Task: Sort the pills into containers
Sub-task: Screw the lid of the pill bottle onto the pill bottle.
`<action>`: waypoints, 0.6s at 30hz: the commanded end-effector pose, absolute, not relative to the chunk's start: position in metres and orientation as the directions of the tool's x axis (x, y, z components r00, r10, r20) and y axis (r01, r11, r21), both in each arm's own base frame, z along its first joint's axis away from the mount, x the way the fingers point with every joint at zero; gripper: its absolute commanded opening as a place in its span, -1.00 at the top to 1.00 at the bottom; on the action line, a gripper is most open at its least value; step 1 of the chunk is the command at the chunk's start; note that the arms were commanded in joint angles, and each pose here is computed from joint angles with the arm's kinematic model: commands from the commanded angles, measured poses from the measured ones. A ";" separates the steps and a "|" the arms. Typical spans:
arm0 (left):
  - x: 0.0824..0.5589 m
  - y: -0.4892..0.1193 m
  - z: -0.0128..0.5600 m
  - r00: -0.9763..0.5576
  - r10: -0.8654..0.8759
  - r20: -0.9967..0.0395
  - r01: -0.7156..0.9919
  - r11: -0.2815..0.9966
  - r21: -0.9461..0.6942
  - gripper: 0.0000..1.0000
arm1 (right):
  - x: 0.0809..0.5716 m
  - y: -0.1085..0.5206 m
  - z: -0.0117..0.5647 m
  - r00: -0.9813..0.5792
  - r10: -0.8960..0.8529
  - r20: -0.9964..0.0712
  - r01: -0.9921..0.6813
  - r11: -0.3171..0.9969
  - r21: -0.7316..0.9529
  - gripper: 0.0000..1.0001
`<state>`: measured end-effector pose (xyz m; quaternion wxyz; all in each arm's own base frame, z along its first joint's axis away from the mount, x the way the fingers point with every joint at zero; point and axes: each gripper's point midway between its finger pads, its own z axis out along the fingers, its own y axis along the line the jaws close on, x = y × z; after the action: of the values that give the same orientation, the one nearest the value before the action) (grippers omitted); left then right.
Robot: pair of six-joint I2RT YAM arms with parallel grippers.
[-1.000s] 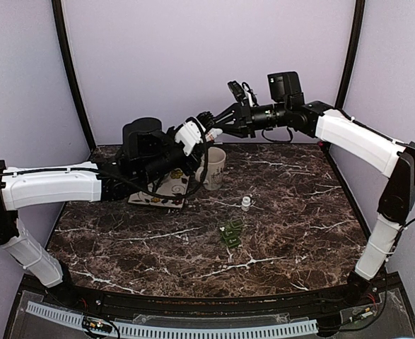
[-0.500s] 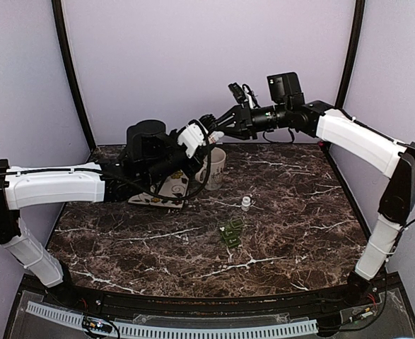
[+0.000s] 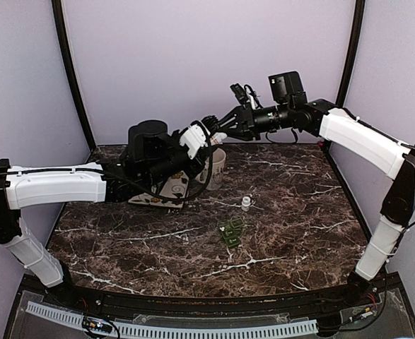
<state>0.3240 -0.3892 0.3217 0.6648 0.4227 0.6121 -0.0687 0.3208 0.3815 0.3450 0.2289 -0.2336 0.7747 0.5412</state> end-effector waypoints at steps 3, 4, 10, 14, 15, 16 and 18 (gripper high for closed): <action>0.346 -0.368 0.362 0.244 0.375 -0.894 0.519 0.728 0.447 1.00 | 0.288 0.379 0.341 -0.805 -0.193 -0.560 -0.592 0.295 0.750 0.33; 0.347 -0.367 0.362 0.240 0.375 -0.896 0.520 0.729 0.444 1.00 | 0.287 0.378 0.341 -0.803 -0.196 -0.563 -0.596 0.296 0.747 0.31; 0.351 -0.366 0.361 0.229 0.375 -0.898 0.526 0.728 0.439 1.00 | 0.285 0.374 0.341 -0.795 -0.208 -0.570 -0.606 0.301 0.736 0.27; 0.349 -0.369 0.359 0.234 0.376 -0.896 0.545 0.713 0.441 1.00 | 0.287 0.374 0.343 -0.791 -0.203 -0.577 -0.611 0.298 0.733 0.30; 0.348 -0.369 0.360 0.235 0.373 -0.897 0.551 0.710 0.439 1.00 | 0.288 0.373 0.344 -0.792 -0.199 -0.577 -0.610 0.299 0.734 0.30; 0.348 -0.370 0.358 0.234 0.375 -0.897 0.554 0.707 0.440 1.00 | 0.290 0.373 0.344 -0.792 -0.195 -0.578 -0.609 0.297 0.735 0.30; 0.347 -0.371 0.356 0.233 0.378 -0.896 0.565 0.697 0.441 1.00 | 0.293 0.371 0.348 -0.792 -0.182 -0.583 -0.610 0.296 0.735 0.27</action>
<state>0.3511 -0.3689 0.3360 0.6722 0.3903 0.6273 -0.0485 0.2967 0.3773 0.3268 0.1775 -0.2429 0.7961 0.5251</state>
